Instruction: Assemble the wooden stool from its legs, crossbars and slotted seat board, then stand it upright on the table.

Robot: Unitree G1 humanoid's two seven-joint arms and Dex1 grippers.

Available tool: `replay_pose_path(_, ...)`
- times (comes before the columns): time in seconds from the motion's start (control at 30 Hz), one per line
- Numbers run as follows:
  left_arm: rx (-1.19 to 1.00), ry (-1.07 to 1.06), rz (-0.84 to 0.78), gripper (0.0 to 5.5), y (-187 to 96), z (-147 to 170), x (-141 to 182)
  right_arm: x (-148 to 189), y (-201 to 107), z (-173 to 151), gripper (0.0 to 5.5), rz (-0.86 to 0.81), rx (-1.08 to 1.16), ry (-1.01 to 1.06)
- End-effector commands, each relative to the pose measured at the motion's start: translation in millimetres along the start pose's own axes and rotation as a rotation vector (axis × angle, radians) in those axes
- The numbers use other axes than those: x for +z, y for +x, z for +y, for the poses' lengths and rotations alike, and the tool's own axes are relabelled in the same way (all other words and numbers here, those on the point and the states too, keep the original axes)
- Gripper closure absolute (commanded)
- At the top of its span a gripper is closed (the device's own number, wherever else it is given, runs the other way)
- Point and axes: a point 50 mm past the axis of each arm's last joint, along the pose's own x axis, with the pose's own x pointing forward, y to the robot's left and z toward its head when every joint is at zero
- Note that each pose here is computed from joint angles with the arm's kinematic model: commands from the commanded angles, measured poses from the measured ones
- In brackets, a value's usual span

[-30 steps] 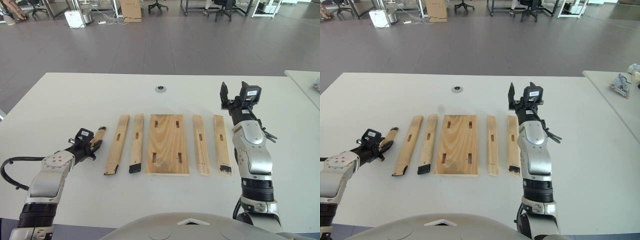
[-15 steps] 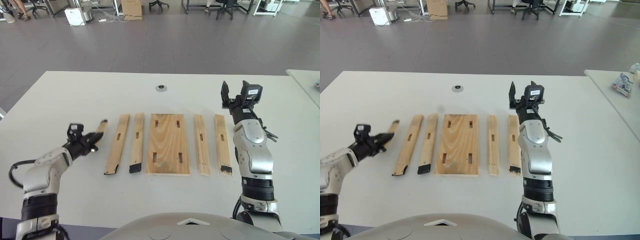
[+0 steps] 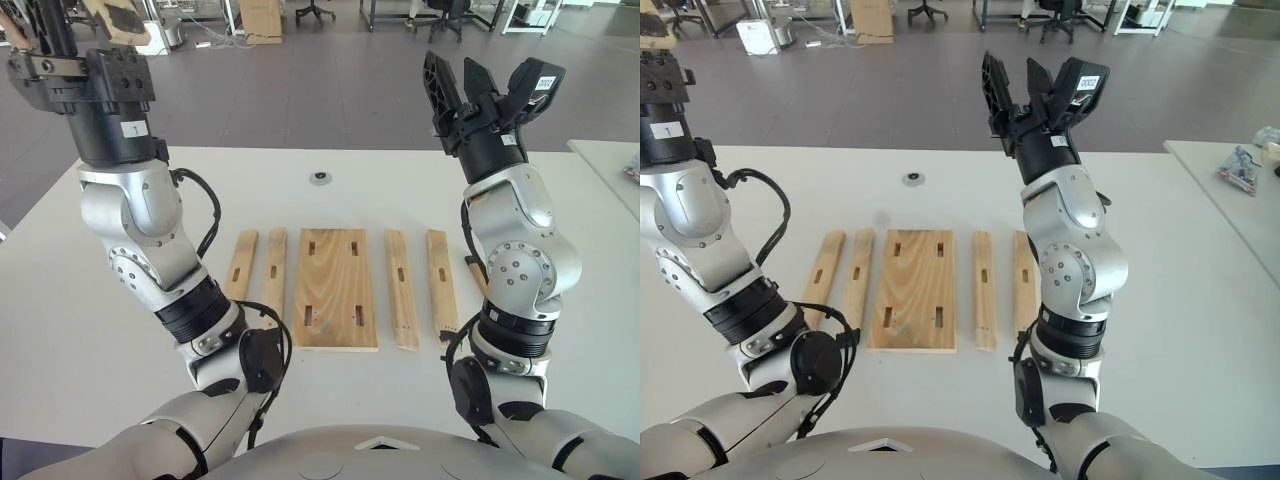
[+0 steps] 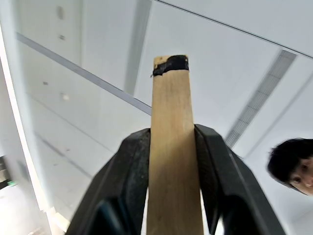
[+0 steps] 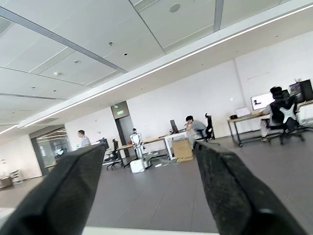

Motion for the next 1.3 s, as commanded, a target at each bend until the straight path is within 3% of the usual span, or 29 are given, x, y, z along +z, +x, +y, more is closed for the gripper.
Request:
replay_pose_path(0.03, 0.276, 0.405, 0.368, 4.22, -13.1, 27.5, -12.8, 14.3, 4.3, 23.3, 2.11, -0.005, 0.122, 0.042)
replay_pose_path(0.1, 0.332, 0.642, 0.584, 4.22, -18.6, 45.0, -32.8, 19.4, 6.8, 38.2, 2.11, -0.01, 0.191, 0.074)
replay_pose_path(0.17, 0.328, 0.759, 0.672, 4.22, -22.3, 54.0, -44.6, 21.5, 9.6, 45.6, 2.11, -0.012, 0.219, 0.109)
replay_pose_path(0.37, 0.291, 0.996, 0.836, 4.22, -33.2, 75.7, -68.0, 3.3, 14.9, 64.9, 2.11, 0.072, 0.218, 0.232)
replay_pose_path(0.57, 0.253, 1.016, 0.849, 4.22, -37.1, 76.9, -76.3, -13.4, 14.4, 66.2, 2.11, 0.155, 0.18, 0.242)
replay_pose_path(0.77, 0.166, 1.095, 0.92, 4.22, -40.2, 69.0, -75.7, -21.2, 13.4, 60.5, 3.2, 0.207, 0.123, 0.264)
replay_pose_path(1.03, 0.049, 1.259, 0.998, 4.22, -32.4, 59.1, -41.5, -32.2, 5.6, 68.2, 4.8, 0.326, 0.193, 0.342)
replay_pose_path(1.3, 0.049, 1.301, 0.987, 4.22, -31.7, 59.0, -33.9, -33.5, 5.0, 63.6, 5.07, 0.347, 0.181, 0.313)
